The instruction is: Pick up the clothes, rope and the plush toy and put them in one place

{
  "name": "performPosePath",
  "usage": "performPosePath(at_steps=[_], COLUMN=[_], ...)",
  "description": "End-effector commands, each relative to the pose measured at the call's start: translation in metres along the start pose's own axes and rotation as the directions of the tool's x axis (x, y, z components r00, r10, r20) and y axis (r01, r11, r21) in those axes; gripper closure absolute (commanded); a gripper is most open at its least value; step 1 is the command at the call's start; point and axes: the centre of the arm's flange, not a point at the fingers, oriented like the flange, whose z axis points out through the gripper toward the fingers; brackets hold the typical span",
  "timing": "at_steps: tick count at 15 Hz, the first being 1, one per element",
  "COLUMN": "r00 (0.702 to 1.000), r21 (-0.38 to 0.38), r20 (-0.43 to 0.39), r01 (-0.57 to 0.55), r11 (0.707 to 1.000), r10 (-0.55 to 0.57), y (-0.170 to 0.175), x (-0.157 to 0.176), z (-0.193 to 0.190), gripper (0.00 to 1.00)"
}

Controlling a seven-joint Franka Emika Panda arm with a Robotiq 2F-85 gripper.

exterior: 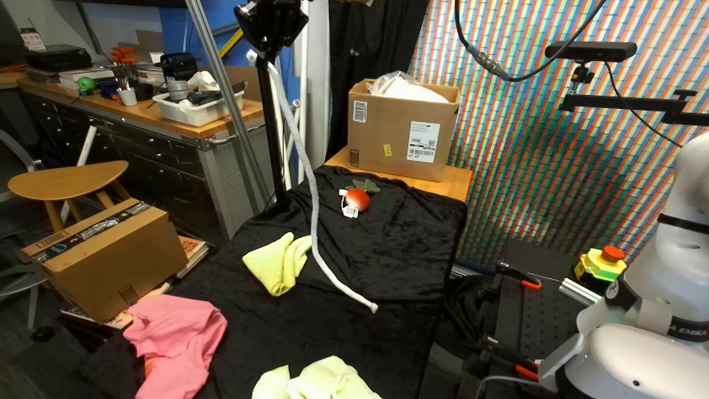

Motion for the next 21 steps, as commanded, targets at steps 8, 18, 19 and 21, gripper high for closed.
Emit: performPosePath(at_steps=[8,18,19,21], r00=[0.931,0.955,0.960,0.975], r21=[0.031,-0.289,-0.325,-0.384], r20=[-0.263,-0.252,-0.243,-0.201], r01=[-0.254,-0.226,-0.212,-0.165], r11=[0.967,0.930,0.922,0.908], r10=[0.253,0.153,0.136,0.092], y=[-0.033,0.007,0.010,0.014], x=[0.088,0.079,0.074,0.061], z=[-0.009,0.133,0.147,0.166], gripper=[0.90,0.90,0.90,0.90])
